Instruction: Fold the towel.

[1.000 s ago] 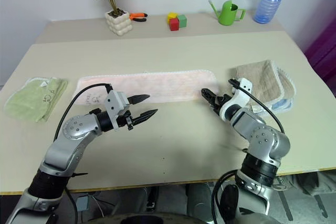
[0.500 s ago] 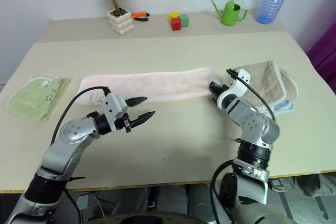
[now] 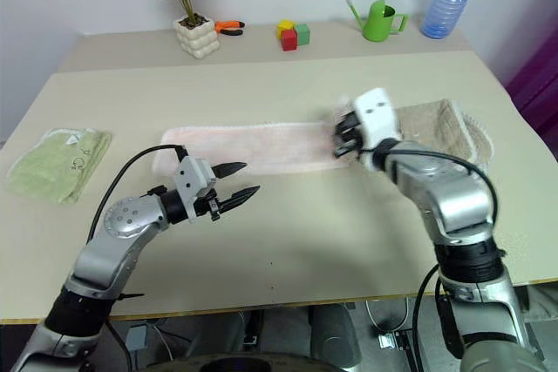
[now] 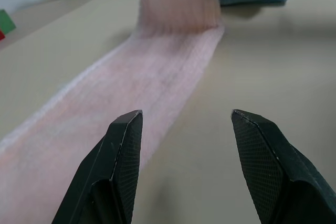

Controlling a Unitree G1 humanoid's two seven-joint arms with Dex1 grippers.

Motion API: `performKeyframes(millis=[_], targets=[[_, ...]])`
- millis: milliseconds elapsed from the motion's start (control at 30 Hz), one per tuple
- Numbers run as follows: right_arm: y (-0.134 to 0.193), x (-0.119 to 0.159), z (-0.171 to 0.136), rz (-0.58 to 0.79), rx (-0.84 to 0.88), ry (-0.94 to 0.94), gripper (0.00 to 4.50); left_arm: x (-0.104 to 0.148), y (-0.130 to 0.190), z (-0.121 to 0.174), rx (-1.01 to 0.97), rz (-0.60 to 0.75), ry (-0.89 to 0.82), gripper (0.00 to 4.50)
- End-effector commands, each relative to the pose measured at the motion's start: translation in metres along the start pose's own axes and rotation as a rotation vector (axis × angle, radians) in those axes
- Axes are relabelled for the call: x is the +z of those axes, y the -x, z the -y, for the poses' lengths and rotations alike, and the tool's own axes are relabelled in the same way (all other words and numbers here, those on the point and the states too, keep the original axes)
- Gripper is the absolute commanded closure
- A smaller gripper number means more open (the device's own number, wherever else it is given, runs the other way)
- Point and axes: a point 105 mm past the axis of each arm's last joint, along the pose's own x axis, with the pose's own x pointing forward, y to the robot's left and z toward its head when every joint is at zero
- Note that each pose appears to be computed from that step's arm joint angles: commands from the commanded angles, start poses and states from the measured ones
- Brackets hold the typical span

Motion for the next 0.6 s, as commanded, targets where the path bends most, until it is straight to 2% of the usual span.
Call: performKeyframes(millis=[33,200,433,567,600], targets=[[-0.018,0.016,-0.033,0.063,0.098,0.071,4.48,0.007,-0.002,0.004,-0.011,0.031,-0.026,1.76],[-0.042,0.013,-0.054,0.049,0.146,0.074,4.48,0.008,-0.003,0.007,0.001,0.035,-0.020,1.76],[-0.052,0.005,-0.057,0.026,0.149,0.039,4.48,0.006,0.004,0.009,0.026,0.023,-0.012,1.76],[-0.049,0.008,-0.057,0.054,0.169,0.020,3.16,0.005,0.005,0.009,0.031,0.020,-0.008,1.76],[-0.047,0.012,-0.057,0.077,0.174,0.020,2.59,0.005,0.005,0.008,0.033,0.018,-0.006,1.76]])
